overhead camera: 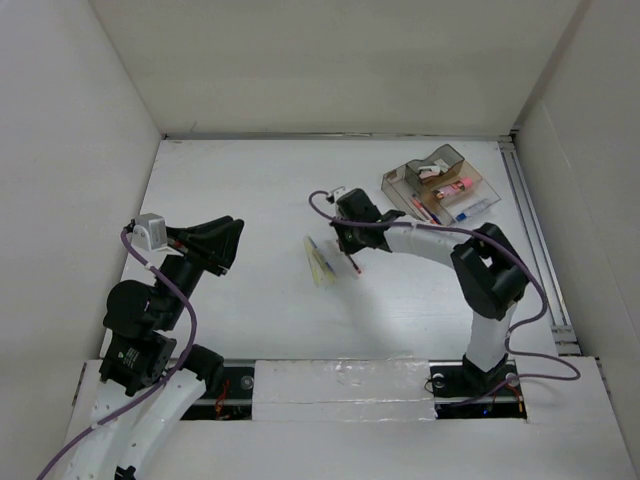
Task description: Organize the desk
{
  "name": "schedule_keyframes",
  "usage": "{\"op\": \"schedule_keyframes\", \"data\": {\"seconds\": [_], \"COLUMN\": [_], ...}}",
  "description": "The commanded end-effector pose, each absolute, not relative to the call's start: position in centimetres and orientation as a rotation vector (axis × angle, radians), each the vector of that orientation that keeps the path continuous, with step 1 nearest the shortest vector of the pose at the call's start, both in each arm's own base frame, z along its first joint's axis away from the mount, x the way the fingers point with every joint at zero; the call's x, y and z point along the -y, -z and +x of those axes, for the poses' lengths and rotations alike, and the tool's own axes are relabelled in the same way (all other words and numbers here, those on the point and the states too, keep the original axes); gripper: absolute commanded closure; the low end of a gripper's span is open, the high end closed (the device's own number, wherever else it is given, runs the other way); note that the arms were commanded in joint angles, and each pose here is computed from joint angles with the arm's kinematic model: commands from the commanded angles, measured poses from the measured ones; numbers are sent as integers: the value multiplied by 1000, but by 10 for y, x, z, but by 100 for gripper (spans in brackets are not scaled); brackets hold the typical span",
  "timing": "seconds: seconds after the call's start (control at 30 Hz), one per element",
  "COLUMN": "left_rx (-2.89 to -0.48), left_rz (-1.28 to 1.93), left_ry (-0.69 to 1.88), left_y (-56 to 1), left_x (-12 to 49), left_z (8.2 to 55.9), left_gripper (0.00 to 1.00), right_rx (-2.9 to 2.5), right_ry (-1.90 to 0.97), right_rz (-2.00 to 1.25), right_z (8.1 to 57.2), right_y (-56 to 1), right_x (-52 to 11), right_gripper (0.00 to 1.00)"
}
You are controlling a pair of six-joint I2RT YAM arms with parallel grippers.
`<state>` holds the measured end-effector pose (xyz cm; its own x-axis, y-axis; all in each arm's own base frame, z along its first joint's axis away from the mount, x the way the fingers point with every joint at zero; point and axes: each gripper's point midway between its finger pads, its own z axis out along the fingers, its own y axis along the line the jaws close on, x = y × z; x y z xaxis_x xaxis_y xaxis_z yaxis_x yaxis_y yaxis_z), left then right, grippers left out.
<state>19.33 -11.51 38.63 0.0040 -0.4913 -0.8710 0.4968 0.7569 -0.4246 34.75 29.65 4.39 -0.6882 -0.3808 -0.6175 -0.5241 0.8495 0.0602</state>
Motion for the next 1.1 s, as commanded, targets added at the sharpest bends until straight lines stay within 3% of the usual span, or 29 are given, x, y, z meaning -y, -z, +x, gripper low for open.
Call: {"op": "schedule_keyframes", "data": {"seconds": [0.0, 0.23, 0.43, 0.77, 0.93, 1.07], "left_rx": [-1308, -1288, -1276, -1260, -1273, -1258], "left_rz": [37, 42, 51, 51, 52, 44], "left_ry": [802, 805, 817, 819, 814, 811], "left_y": [-399, -403, -406, -408, -405, -408], "left_x": [119, 117, 118, 116, 117, 114], "left_z": [190, 183, 179, 176, 178, 177], "left_gripper": [70, 70, 70, 70, 70, 70], "right_rx": [-2228, -2170, -2231, -2363, -2375, -2379], "right_ry": [-349, -153, -36, -58, -62, -73], "right_rz": [-477, -279, -257, -203, -179, -184], "right_z": [397, 474, 484, 485, 485, 483], "right_y": [-125, -193, -189, -143, -140, -137], "right_x": [-263, -150, -101, -82, -78, -80], "right_gripper": [100, 100, 99, 94, 85, 84]}}
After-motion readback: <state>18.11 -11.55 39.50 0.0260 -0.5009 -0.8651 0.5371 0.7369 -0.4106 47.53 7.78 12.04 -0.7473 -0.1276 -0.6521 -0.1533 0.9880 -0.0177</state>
